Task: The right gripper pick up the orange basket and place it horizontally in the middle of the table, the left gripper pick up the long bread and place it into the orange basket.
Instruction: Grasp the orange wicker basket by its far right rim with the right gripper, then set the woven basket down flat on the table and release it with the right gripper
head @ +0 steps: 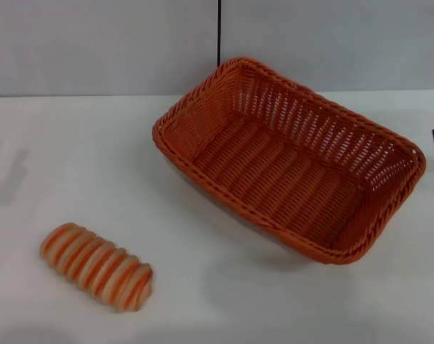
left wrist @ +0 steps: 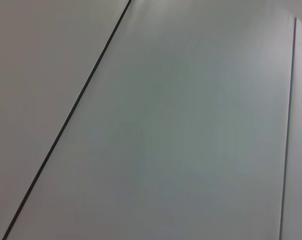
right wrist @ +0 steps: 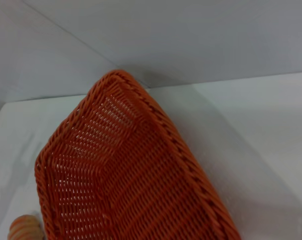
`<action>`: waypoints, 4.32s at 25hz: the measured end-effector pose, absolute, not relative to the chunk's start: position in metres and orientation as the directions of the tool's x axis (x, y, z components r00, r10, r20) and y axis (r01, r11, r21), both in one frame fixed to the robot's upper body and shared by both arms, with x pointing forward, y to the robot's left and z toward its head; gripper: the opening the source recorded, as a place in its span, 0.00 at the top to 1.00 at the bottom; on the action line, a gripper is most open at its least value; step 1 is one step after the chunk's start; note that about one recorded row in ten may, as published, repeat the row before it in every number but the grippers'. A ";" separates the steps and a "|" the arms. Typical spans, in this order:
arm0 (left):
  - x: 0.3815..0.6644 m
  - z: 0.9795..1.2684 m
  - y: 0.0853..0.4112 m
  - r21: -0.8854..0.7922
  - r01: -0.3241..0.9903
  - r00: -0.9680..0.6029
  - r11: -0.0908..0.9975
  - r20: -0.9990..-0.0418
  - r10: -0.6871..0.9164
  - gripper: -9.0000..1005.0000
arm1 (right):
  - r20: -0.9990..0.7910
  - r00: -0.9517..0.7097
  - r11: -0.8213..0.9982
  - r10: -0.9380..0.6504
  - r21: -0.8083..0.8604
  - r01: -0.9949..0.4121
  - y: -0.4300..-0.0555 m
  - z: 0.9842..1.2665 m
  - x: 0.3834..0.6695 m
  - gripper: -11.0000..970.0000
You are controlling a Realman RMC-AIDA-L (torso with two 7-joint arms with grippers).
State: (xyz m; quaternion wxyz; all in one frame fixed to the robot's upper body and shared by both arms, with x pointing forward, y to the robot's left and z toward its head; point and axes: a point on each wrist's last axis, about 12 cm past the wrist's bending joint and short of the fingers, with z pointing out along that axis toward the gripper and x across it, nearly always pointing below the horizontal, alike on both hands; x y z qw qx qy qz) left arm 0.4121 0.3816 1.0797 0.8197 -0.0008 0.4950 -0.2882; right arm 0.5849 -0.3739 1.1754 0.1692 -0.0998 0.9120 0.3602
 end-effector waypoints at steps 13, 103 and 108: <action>0.412 1.079 0.381 -0.292 0.470 0.342 0.833 -0.810 -0.476 0.41 | -0.363 -0.925 0.742 -0.115 0.588 -0.323 -0.350 1.162 0.597 0.42; 0.416 1.080 0.379 -0.294 0.476 0.351 0.829 -0.801 -0.485 0.44 | -0.668 -0.607 0.506 -0.430 0.379 -0.775 -0.363 1.176 0.546 0.81; 0.415 1.078 0.376 -0.307 0.480 0.343 0.822 -0.796 -0.498 0.43 | -0.637 -0.601 0.517 -0.482 0.347 -0.782 -0.360 1.167 0.549 0.81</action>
